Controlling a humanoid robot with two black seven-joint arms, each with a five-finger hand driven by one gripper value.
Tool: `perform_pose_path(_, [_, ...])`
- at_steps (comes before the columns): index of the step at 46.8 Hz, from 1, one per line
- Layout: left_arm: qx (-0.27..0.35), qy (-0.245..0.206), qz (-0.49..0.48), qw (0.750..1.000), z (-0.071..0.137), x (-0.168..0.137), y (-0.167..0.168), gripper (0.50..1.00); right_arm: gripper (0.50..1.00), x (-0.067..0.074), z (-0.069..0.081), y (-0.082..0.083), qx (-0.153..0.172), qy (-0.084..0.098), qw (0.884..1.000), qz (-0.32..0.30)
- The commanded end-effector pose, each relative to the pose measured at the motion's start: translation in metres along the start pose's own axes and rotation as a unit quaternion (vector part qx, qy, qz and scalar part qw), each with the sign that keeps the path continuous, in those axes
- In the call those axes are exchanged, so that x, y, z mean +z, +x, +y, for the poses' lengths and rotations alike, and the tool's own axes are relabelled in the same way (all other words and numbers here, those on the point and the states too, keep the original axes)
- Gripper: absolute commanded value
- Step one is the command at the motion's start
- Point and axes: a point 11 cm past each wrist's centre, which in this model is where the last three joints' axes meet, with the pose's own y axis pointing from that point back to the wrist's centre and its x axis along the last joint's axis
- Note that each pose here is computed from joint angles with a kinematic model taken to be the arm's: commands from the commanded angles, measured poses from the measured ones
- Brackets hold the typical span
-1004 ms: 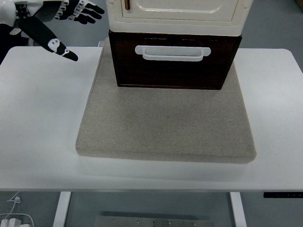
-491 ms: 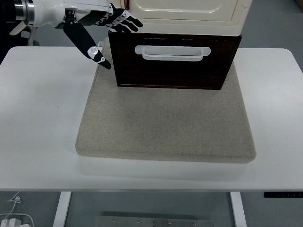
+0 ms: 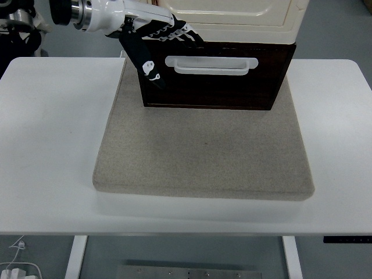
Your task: Open the drawer under the combination cabinet
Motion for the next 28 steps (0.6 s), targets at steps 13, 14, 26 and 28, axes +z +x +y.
perform_pose_path(13, [-0.012,0.012,-0.006,1.000,-0.022,0.007,0.001,1.000,0.928,0.000,0.000,0.000,0.000,0.000,1.000,0.000])
perform_pose_path(14, [-0.014,0.013,-0.009,1.000,-0.023,0.009,0.000,1.000,0.928,0.000,0.000,0.000,0.000,0.000,1.000,0.000])
perform_pose_path(26, [-0.032,0.009,-0.018,0.999,-0.039,0.020,-0.010,1.000,0.928,0.000,0.000,0.000,0.000,0.000,1.000,0.000])
perform_pose_path(28, [-0.037,0.010,-0.020,0.999,-0.042,0.022,-0.014,1.000,0.928,0.000,0.000,0.000,0.000,0.000,1.000,0.000])
